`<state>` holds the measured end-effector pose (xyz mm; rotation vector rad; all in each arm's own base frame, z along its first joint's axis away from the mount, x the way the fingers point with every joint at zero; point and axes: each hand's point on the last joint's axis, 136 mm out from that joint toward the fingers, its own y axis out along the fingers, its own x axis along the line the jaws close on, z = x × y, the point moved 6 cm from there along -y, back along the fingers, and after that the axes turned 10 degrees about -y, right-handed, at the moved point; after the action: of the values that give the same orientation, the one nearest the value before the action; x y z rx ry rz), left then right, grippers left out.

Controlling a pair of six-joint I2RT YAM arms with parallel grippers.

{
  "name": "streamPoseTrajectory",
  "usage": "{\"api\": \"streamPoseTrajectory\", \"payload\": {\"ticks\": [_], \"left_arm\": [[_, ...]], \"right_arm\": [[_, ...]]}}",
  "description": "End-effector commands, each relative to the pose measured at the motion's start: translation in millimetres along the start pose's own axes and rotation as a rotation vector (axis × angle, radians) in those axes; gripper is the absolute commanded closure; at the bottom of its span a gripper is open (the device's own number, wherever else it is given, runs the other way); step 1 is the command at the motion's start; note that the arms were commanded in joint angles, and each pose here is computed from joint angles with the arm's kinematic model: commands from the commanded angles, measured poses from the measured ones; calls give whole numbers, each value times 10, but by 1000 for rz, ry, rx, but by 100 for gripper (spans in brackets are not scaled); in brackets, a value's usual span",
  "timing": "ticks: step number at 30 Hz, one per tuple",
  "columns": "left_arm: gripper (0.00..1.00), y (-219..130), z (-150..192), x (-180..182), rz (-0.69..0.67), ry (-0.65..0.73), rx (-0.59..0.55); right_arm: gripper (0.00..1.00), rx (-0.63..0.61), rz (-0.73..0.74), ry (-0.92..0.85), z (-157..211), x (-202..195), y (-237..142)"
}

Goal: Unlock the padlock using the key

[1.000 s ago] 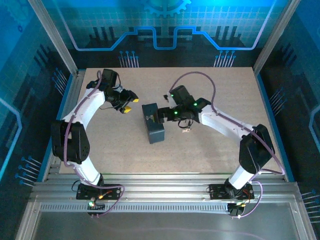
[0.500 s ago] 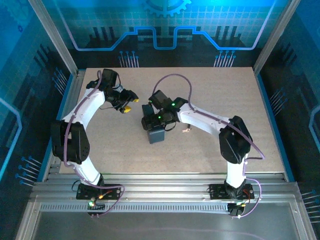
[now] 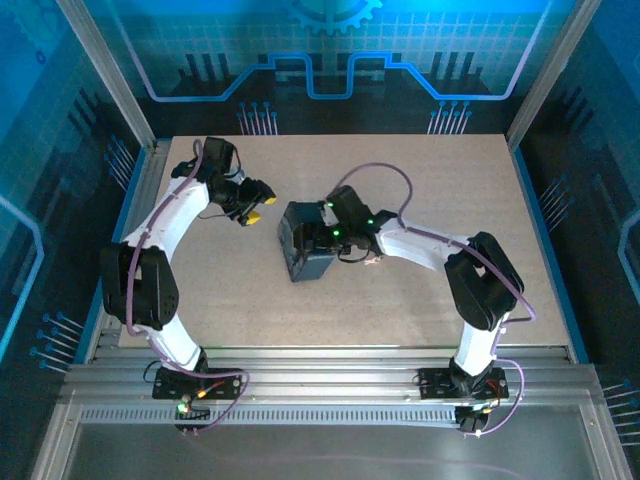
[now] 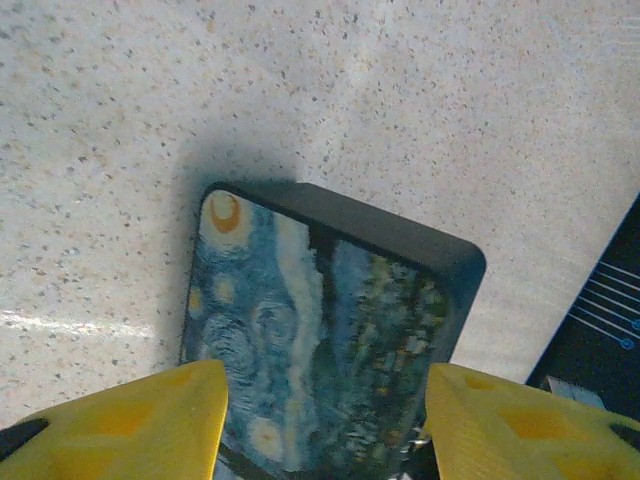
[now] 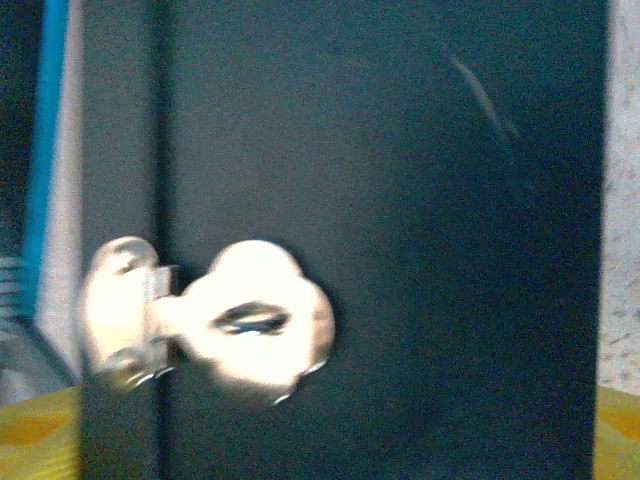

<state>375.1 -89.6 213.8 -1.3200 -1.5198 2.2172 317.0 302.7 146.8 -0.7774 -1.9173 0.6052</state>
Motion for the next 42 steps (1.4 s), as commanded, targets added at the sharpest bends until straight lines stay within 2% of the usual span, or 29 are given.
{"api": "streamPoseTrajectory", "payload": {"ticks": [1, 2, 3, 9, 17, 25, 29, 33, 35, 37, 38, 39, 40, 42], "left_arm": [[44, -147, 79, -38, -41, 70, -50], [44, -135, 86, -32, -51, 75, -53], [44, -117, 92, -20, -62, 78, -54], [44, -32, 118, 46, -104, 92, -57], [44, 81, 171, -15, -139, 134, -56], [44, 146, 164, -30, -136, 121, -43], [44, 161, 145, -27, -148, 120, -47], [44, 128, 99, 12, -178, 129, -76], [43, 95, 52, 54, -195, 134, -102], [36, 55, -4, 84, -197, 153, -134], [29, 35, -29, 91, -197, 175, -154], [12, 17, -55, 109, -203, 191, -174], [1, -1, -83, 128, -212, 202, -194], [1, -40, -185, 196, -234, 213, -253]], "right_arm": [[9, -18, -272, 207, -72, -20, 164], [7, -2, -267, 216, -75, -72, 196], [0, 20, -233, 208, -74, -124, 208], [0, 143, 109, -29, -120, -302, 44], [0, 248, 218, -80, -66, -495, 57], [0, 261, 171, -60, 24, -379, 187], [0, 206, -30, 36, -28, -106, 236], [0, 133, -173, 107, -190, 42, 44], [0, 97, -133, 99, -253, -42, -153], [0, 65, -24, 37, -277, -187, -385], [0, 48, 38, 4, -279, -285, -520], [0, 30, 99, -29, -277, -388, -654], [0, 14, 155, -56, -269, -478, -768], [0, -25, 294, -104, -239, -727, -1028]]}}
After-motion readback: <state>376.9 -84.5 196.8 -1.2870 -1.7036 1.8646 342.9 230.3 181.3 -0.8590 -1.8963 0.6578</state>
